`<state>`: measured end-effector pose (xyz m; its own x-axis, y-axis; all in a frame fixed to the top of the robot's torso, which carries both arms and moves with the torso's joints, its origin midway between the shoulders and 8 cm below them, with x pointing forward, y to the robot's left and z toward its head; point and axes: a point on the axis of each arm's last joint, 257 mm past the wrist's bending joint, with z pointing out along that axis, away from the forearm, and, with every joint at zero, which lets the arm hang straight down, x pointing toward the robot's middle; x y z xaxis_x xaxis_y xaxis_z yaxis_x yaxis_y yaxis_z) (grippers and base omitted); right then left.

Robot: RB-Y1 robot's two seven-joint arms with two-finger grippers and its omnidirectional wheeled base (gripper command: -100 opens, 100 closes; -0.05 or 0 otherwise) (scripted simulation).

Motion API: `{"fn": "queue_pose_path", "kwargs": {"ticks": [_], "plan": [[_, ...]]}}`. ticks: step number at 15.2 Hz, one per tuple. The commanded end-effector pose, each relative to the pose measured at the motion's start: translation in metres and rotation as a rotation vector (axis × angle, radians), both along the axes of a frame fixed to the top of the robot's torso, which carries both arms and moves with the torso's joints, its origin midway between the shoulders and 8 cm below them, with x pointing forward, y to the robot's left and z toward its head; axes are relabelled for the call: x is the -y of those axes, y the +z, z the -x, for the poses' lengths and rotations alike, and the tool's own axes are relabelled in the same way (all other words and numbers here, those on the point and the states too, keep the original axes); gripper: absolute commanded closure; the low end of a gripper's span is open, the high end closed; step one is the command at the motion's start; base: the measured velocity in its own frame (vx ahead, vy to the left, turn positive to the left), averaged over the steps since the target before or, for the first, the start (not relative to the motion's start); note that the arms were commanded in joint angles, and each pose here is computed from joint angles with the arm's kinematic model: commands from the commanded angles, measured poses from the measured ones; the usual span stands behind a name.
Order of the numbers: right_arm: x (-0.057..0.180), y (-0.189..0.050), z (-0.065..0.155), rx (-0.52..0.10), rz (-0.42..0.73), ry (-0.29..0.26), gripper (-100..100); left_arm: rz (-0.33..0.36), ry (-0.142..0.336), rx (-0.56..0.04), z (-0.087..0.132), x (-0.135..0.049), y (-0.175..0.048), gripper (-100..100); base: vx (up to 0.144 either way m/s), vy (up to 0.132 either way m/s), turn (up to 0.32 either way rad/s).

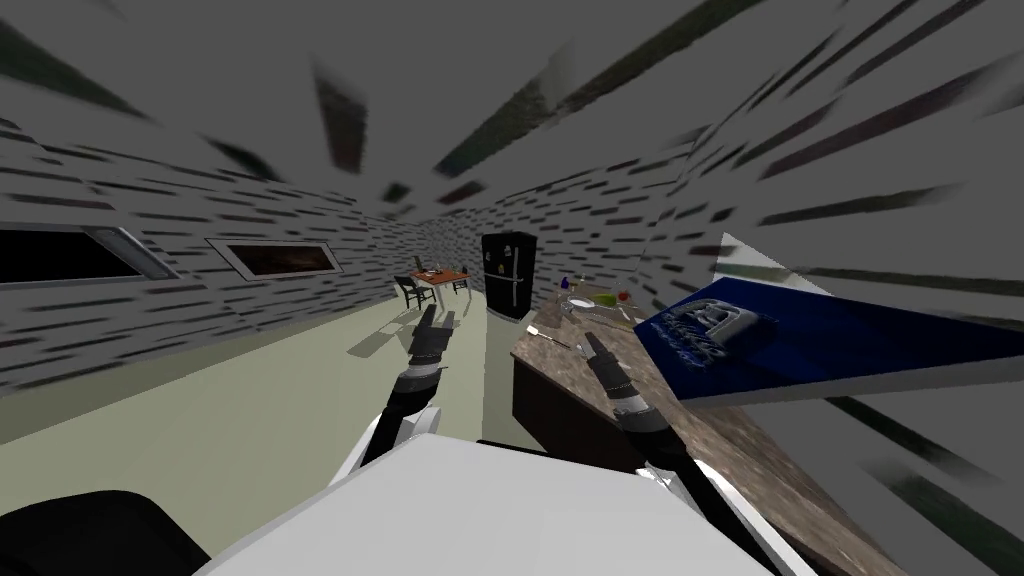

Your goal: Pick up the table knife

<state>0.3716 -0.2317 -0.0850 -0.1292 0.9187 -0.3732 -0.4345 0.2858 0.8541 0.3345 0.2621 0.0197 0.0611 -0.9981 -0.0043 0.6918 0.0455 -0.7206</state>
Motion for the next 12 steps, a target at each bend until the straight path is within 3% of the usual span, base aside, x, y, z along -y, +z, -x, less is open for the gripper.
{"fn": "queue_pose_path", "kwargs": {"ticks": [1,2,4,7,12], "plan": [[-0.001,-0.012,0.0,-0.022,0.049,0.021,-100,0.0,0.0,0.0,0.0,0.0,0.0,0,-0.005,0.004,0.195],[0.0,-0.026,0.0,-0.048,0.084,0.029,-100,0.0,0.0,0.0,0.0,0.0,0.0,0,-0.007,0.006,0.26],[-0.001,-0.028,0.001,-0.053,0.109,0.043,-100,0.0,0.0,0.0,0.0,0.0,0.0,0,-0.005,0.001,0.141],[0.004,-0.06,0.002,-0.111,0.206,0.072,-100,0.0,0.0,0.0,0.0,0.0,0.0,0,-0.005,0.004,0.228],[0.01,-0.079,0.005,-0.149,0.302,0.11,-100,0.0,0.0,0.0,0.0,0.0,0.0,0,-0.003,0.0,0.161]]}}
